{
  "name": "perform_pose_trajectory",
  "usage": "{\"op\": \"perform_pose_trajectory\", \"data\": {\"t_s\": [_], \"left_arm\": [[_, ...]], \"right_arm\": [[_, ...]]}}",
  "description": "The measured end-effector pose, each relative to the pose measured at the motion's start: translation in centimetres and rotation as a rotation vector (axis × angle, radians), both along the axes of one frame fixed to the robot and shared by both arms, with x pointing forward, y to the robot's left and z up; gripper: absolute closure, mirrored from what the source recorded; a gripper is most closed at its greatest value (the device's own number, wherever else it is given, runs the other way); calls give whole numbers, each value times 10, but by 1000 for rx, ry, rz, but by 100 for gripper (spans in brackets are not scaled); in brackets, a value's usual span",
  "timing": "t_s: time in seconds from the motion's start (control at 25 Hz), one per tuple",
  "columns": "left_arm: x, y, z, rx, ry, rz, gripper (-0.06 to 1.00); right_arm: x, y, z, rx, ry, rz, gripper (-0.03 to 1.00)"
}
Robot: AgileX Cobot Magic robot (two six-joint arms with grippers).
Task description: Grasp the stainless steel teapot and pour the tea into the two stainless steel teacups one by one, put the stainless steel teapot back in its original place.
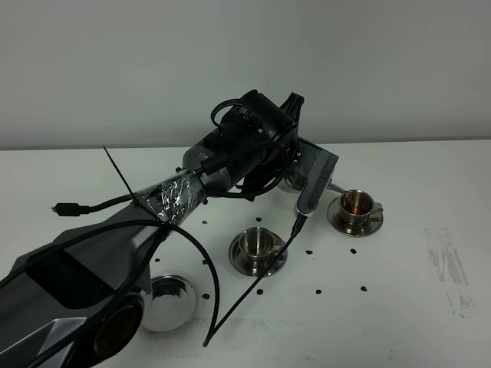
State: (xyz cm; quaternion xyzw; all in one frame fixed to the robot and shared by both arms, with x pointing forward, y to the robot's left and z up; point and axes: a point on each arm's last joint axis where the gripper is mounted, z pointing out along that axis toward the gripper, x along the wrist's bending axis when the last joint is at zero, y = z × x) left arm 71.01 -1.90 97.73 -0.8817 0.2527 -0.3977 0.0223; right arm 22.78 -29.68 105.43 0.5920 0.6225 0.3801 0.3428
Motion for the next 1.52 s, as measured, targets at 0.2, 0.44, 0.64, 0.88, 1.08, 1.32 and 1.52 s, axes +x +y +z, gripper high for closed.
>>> {"op": "perform_pose_trajectory", "data": {"t_s": [0.2, 0.44, 0.64, 0.88, 1.08, 1.32, 1.52], "left_arm": [[1, 1, 0, 12, -9, 0, 70], [1, 2, 1, 25, -17, 0, 70], [2, 2, 1, 38, -26, 0, 70], [1, 0, 3, 49, -47, -7, 70], [0, -3, 3, 21, -55, 6, 70], [0, -4, 4, 33, -71, 4, 70], [-3, -7, 5, 32, -72, -4, 70]], "right_arm": [[0, 0, 0, 0, 0, 0, 74], [0, 0, 0, 0, 0, 0, 74], [0, 0, 0, 0, 0, 0, 74], [0, 0, 0, 0, 0, 0, 74], [0, 0, 0, 0, 0, 0, 74], [0, 0, 0, 0, 0, 0, 74], [0, 0, 0, 0, 0, 0, 74]]}}
